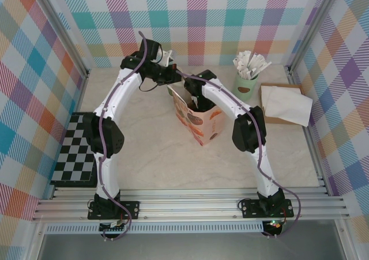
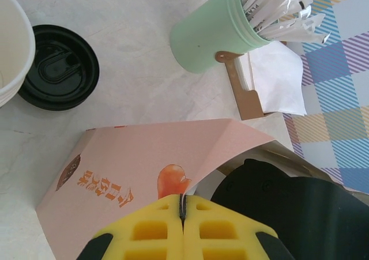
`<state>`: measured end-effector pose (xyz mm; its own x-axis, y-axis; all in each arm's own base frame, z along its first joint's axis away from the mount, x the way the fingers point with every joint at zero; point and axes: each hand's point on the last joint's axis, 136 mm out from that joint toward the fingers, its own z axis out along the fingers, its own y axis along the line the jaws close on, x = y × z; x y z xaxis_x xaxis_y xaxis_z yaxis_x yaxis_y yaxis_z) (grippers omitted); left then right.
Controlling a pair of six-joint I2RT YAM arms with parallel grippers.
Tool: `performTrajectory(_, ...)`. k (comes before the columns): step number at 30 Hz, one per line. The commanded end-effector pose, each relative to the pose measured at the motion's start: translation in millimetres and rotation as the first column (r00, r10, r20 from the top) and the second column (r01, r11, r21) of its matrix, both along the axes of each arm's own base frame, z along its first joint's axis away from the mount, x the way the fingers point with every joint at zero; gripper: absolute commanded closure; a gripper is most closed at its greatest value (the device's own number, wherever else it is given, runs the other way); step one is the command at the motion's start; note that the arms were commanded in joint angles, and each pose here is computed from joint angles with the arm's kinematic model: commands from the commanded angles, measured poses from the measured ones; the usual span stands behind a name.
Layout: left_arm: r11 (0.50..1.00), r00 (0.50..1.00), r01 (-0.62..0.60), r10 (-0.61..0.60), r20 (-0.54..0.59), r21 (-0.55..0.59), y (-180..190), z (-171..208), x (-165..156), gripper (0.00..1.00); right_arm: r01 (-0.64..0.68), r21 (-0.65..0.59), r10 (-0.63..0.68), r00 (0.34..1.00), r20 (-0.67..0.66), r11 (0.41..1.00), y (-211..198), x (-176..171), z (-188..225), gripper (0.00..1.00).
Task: Pack the takeout coffee
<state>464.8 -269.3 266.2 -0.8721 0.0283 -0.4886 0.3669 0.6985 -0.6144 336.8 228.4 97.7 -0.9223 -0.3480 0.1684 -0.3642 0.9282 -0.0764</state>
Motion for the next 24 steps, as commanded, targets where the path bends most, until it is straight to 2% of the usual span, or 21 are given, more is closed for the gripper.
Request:
performTrajectory(1,1.0,1.0,0.018,-0.018,0.002,0.01,2.7,4.4,-3.2,1.0,0.009,-0.178,-0.022,0.997,-0.073,0.984,-27.0,2.9,-55.6,0.49)
performTrajectory(5,1.0,1.0,0.026,-0.026,-0.002,0.017,1.1,3.2,-7.3,1.0,0.009,-0.167,-0.022,0.997,-0.074,0.986,-25.0,5.3,-54.9,0.49)
performTrajectory(10,0.999,0.999,0.033,-0.033,-0.003,0.013,0.2,2.8,-10.1,1.0,-0.012,-0.163,-0.008,0.992,-0.126,0.987,-22.0,2.2,-95.7,0.49)
performTrajectory(14,0.999,0.999,0.034,-0.034,-0.006,0.011,0.5,2.2,-12.1,1.0,-0.016,-0.153,-0.007,0.988,-0.153,0.988,-18.6,-0.2,-113.1,0.5)
performTrajectory(24,0.999,0.999,0.036,-0.036,-0.002,0.002,-0.3,3.8,-12.5,1.0,-0.047,-0.082,0.032,0.984,-0.174,0.996,0.5,-11.1,-110.1,0.5)
